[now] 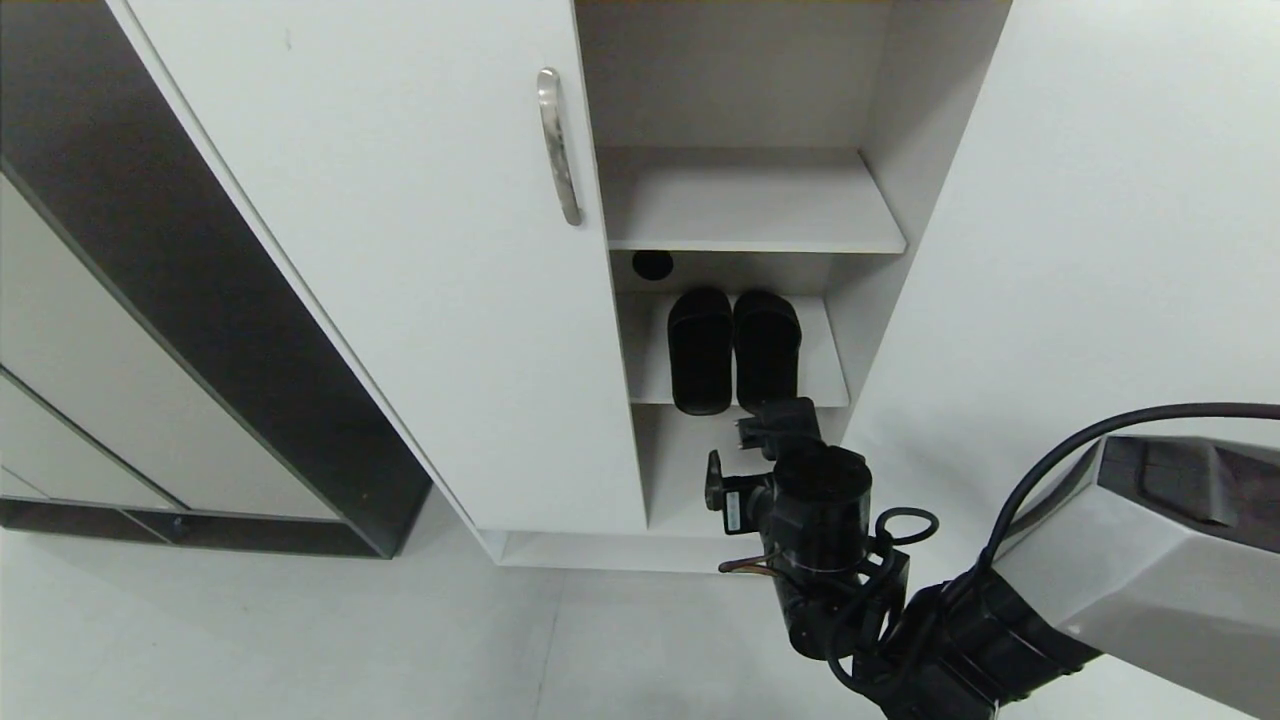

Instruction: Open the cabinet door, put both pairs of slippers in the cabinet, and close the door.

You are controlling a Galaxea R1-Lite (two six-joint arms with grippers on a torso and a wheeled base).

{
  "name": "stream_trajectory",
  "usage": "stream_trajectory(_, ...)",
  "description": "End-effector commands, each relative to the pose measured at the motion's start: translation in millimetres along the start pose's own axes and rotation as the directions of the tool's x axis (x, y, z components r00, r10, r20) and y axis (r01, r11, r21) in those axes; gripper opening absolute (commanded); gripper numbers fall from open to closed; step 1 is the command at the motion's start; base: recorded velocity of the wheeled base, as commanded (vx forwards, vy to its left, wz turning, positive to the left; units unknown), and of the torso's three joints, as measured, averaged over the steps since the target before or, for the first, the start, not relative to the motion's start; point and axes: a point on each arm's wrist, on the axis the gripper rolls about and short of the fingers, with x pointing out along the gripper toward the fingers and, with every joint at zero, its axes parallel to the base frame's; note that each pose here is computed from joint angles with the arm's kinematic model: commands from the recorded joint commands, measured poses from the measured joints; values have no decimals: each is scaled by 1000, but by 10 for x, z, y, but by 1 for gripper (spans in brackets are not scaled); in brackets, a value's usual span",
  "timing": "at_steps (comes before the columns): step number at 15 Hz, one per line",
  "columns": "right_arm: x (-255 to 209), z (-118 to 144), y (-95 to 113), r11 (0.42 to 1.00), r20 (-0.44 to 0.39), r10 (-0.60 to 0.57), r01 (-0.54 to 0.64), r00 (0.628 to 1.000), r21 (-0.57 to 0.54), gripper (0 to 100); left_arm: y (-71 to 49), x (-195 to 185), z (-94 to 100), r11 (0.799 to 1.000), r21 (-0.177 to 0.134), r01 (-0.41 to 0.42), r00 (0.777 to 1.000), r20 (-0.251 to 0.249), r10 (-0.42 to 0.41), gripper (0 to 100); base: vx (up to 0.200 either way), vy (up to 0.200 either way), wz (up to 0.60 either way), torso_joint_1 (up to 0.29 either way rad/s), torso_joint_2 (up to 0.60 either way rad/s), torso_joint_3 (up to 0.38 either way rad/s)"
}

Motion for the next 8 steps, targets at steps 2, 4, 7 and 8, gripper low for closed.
stream_trajectory(2, 8, -9, -8, 1000, -2, -3, 3, 1000, -2, 100, 0, 1, 0, 1000, 1, 0, 1000, -1, 0, 0, 0, 0, 0, 0, 0, 0)
stream_trajectory(4, 10, -5, -6, 1000, 0, -3, 3, 1000, -1, 100, 0, 1, 0, 1000, 1, 0, 1000, -1, 0, 0, 0, 0, 0, 7, 2, 139)
stream_trajectory(7, 12, -9, -12, 1000, -2, -4, 4, 1000, -2, 100, 0, 1, 0, 1000, 1, 0, 1000, -1, 0, 0, 0, 0, 0, 5, 2, 193)
stream_trajectory(8, 12, -9, -12, 1000, -2, -4, 4, 1000, -2, 100, 0, 1, 0, 1000, 1, 0, 1000, -1, 0, 0, 0, 0, 0, 2, -2, 212)
